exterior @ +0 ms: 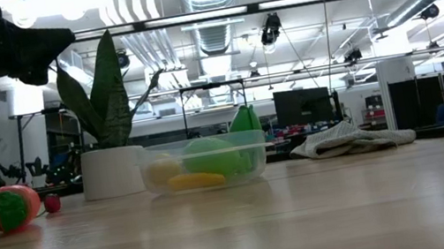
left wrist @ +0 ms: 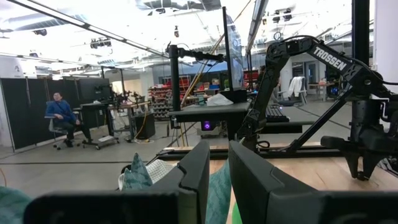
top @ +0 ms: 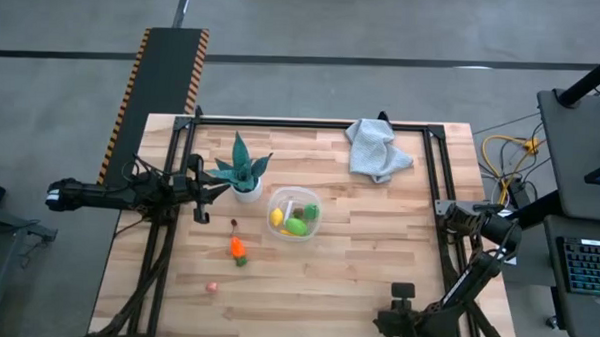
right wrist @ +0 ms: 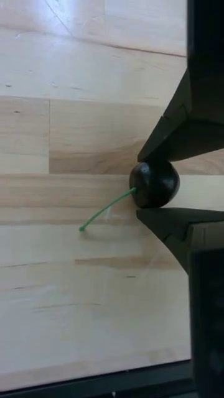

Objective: Pick and placing Produce into tupperware
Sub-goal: Put the black cherry into the container

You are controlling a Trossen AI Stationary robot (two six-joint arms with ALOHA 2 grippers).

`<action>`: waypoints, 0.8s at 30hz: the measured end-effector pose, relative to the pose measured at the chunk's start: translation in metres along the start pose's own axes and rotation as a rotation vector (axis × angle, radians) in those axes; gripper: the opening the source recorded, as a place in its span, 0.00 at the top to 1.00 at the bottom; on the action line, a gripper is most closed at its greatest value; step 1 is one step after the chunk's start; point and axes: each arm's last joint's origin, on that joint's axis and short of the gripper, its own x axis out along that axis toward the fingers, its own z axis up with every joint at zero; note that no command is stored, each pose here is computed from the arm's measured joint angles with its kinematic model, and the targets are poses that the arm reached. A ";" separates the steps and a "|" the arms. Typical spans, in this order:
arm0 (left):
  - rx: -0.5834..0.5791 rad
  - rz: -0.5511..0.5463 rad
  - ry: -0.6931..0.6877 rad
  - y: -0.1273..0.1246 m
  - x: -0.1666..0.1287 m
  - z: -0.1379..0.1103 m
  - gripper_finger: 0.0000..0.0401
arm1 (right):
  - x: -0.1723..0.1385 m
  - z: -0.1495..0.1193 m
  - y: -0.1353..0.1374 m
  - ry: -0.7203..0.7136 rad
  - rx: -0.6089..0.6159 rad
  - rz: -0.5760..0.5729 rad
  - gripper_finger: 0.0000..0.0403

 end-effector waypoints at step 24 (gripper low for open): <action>-0.003 0.001 -0.009 0.000 0.000 0.001 0.88 | -0.011 0.079 -0.037 -0.122 -0.088 -0.039 0.75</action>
